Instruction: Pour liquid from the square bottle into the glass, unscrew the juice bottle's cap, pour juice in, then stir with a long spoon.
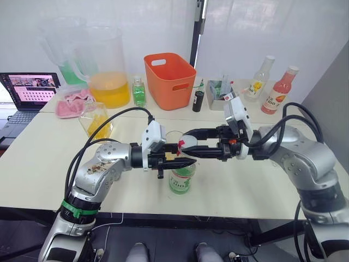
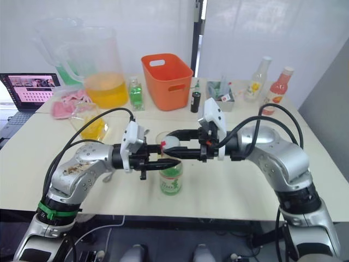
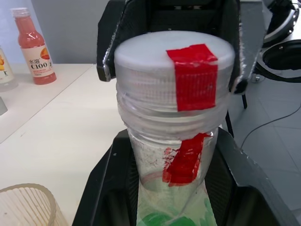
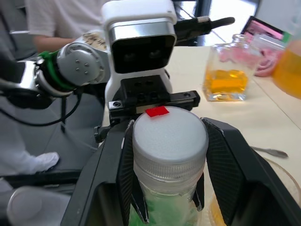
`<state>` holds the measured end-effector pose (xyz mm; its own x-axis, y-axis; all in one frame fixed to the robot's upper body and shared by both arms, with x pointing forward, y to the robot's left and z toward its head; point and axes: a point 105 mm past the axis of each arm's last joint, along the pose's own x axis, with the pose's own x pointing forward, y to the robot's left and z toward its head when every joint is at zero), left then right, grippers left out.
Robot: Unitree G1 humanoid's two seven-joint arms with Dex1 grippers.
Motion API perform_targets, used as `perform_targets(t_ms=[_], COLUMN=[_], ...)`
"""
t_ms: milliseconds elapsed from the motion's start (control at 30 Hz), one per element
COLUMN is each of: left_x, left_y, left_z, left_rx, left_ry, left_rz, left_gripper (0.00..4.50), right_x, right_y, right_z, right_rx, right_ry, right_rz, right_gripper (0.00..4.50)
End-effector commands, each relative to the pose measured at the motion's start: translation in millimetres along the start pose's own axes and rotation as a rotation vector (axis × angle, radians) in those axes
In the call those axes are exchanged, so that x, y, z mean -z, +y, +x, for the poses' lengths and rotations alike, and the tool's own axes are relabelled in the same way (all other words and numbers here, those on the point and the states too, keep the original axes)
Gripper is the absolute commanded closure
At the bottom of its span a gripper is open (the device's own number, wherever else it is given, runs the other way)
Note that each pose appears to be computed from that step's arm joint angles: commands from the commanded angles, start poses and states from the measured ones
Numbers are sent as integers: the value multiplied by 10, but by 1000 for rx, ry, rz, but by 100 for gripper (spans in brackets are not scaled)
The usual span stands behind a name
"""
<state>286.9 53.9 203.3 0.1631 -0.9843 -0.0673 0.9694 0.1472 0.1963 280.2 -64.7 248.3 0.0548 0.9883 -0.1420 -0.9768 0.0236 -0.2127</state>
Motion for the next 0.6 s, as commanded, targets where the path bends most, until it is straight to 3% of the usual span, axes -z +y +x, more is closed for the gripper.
perform_targets(t_ms=[33, 400, 600], left_x=[86, 92, 95], left_y=[20, 7, -3], left_z=[-15, -8, 8], left_rx=[-29, -22, -17], left_ry=[33, 36, 33], left_rz=[-33, -34, -35], left_gripper=[303, 303, 303], right_x=[109, -77, -331], right_y=[55, -66, -104], right_z=[38, 11, 15], right_rx=[-136, -205, -148], right_ry=[55, 60, -59], right_rz=[-6, -83, -160], right_gripper=[283, 283, 283])
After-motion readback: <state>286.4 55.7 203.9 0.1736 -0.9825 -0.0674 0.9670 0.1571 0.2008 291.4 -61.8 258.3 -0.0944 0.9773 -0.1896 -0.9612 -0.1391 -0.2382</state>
